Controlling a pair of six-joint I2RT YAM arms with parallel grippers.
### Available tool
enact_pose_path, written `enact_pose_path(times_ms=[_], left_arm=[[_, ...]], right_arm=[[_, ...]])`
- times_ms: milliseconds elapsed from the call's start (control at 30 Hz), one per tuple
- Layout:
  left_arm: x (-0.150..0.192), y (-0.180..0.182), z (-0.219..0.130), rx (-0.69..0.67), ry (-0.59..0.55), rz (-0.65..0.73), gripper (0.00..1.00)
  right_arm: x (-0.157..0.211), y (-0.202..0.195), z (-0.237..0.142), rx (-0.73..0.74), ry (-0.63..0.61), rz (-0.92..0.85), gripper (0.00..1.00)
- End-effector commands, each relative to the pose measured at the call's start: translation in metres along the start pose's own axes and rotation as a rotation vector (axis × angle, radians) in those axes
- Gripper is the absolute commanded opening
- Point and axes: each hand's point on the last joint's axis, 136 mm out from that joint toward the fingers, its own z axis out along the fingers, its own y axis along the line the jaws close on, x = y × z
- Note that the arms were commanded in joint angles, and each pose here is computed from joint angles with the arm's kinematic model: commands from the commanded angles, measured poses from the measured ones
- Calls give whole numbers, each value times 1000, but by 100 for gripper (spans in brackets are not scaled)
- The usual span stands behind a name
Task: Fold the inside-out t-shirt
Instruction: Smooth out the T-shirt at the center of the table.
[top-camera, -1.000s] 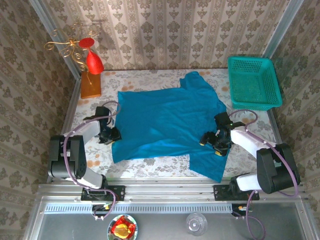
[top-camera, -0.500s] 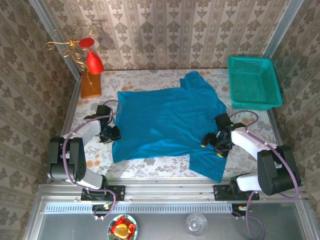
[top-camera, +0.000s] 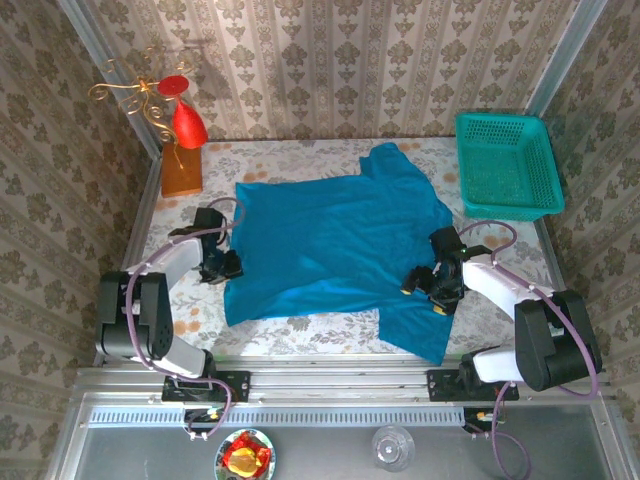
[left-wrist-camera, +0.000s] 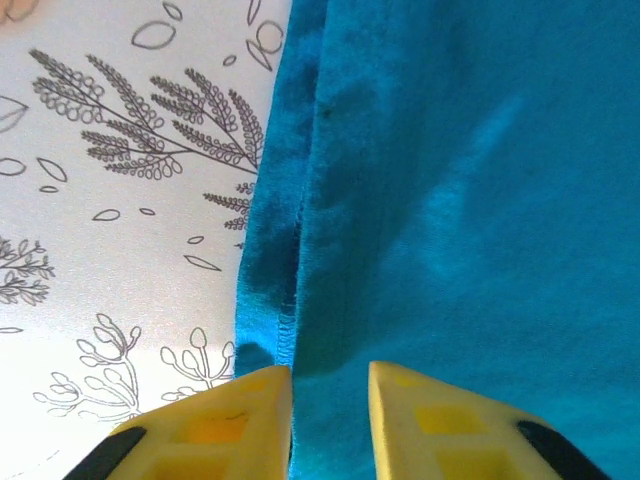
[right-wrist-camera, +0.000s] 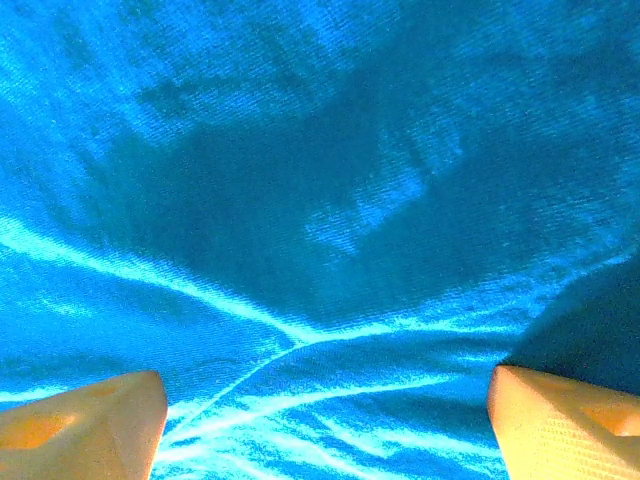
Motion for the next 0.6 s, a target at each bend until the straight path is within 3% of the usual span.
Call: enact_pose_path(times_ms=[0, 300, 567], left_arm=[[6, 7, 6, -47, 41, -10, 30], [1, -2, 1, -11, 15, -10, 18], [-3, -3, -11, -8, -11, -7, 21]], right_arm=[[8, -14, 2, 49, 20, -1, 85], [9, -17, -1, 60, 16, -3, 85], [8, -16, -1, 60, 17, -4, 85]])
